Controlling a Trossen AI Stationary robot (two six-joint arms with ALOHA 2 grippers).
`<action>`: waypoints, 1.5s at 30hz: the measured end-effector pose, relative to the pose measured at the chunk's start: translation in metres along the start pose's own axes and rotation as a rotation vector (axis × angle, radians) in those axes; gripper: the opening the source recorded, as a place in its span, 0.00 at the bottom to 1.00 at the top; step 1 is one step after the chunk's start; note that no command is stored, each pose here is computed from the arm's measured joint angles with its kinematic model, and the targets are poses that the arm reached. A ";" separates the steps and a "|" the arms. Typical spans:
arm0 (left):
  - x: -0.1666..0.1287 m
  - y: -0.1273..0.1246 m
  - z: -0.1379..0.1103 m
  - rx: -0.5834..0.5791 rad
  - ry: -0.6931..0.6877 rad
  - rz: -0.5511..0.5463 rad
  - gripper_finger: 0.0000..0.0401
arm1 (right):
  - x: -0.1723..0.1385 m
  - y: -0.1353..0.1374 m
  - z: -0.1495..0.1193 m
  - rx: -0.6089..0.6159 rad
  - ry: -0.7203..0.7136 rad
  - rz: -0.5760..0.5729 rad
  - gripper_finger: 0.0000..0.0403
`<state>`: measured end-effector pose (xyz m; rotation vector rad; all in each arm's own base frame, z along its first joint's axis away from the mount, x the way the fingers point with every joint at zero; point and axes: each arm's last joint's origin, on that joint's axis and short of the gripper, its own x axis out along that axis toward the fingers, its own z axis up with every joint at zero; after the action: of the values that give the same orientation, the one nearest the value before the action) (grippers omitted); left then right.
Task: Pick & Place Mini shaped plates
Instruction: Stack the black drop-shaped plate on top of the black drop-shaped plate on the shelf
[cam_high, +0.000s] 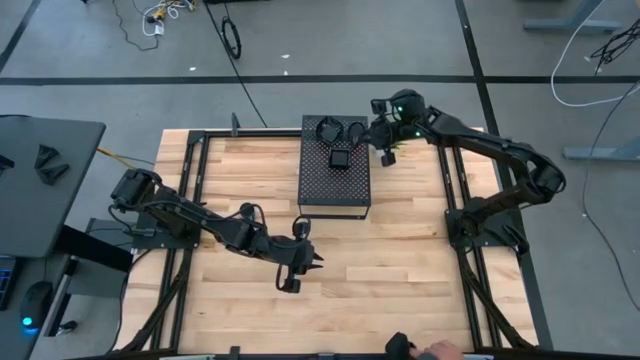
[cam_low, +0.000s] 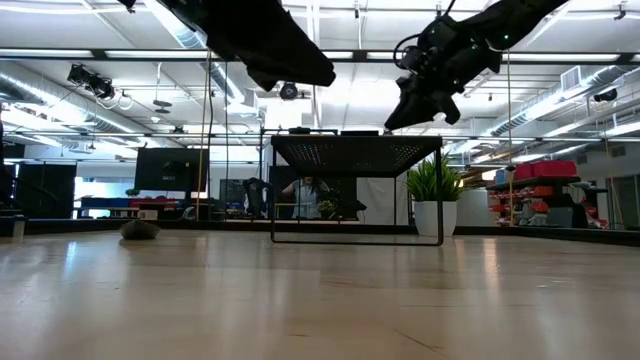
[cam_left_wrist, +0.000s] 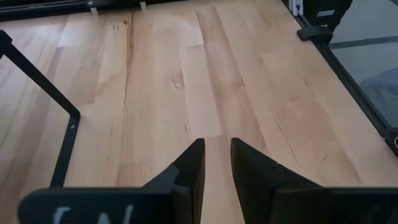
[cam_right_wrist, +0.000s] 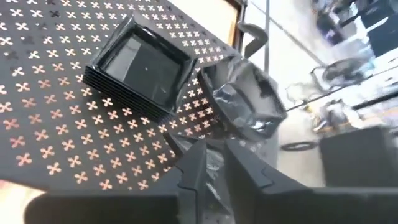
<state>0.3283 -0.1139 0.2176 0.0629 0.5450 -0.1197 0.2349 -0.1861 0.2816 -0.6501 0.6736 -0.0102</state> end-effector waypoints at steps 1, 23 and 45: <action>0.000 0.000 0.000 0.000 -0.002 0.000 0.20 | 0.002 0.000 -0.001 0.020 0.003 0.004 0.14; 0.000 0.000 0.002 -0.002 -0.019 -0.002 0.20 | 0.019 -0.016 -0.035 0.317 0.075 -0.071 0.01; 0.000 0.000 0.002 0.004 -0.025 0.006 0.20 | 0.055 -0.028 -0.051 0.611 -0.001 -0.190 0.01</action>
<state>0.3296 -0.1138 0.2197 0.0674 0.5191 -0.1153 0.2542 -0.2490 0.2355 -0.1219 0.5656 -0.3780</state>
